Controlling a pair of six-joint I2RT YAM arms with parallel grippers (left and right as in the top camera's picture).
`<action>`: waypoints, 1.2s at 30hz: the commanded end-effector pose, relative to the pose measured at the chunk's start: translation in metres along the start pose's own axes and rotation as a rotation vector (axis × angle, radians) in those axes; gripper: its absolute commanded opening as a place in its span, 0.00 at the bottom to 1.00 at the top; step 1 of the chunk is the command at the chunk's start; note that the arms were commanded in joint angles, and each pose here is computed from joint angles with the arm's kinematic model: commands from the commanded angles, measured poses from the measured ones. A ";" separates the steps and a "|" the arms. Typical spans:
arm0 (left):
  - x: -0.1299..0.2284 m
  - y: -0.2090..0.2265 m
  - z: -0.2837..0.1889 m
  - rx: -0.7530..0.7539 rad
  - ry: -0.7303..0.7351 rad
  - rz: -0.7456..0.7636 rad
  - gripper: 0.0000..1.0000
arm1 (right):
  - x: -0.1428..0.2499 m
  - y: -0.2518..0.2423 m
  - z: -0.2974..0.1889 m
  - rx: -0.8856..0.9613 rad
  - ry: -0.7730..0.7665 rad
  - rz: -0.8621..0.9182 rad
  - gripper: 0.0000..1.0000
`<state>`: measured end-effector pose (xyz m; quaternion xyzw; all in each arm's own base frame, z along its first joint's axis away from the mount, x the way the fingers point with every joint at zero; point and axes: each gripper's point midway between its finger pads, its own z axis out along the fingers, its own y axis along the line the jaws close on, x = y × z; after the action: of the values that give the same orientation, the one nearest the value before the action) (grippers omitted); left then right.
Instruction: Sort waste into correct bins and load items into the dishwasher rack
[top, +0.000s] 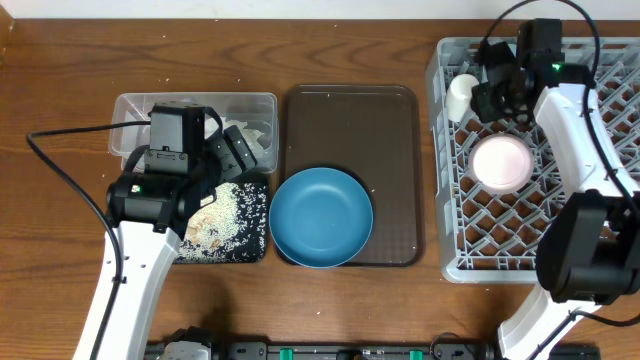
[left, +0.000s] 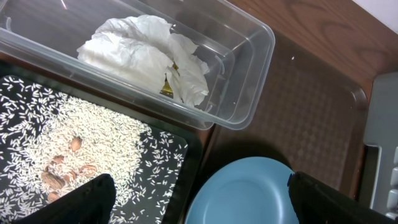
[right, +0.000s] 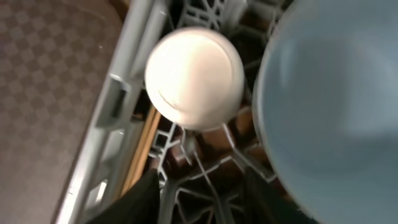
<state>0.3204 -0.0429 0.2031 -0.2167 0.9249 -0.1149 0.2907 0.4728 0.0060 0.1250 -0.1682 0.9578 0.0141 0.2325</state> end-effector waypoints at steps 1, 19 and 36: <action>-0.009 -0.001 -0.007 -0.002 -0.036 0.000 0.91 | -0.031 -0.001 -0.037 0.095 -0.083 -0.127 0.43; -0.009 -0.001 -0.007 -0.002 -0.036 0.000 0.91 | -0.023 -0.029 -0.003 0.177 -0.026 -0.172 0.32; -0.009 -0.001 -0.007 -0.002 -0.036 0.000 0.91 | -0.010 -0.033 0.016 0.164 0.027 -0.161 0.06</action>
<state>0.3204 -0.0429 0.2031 -0.2167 0.9249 -0.1149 0.2907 0.4967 -0.0166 0.1152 -0.2277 0.9423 -0.0798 0.2321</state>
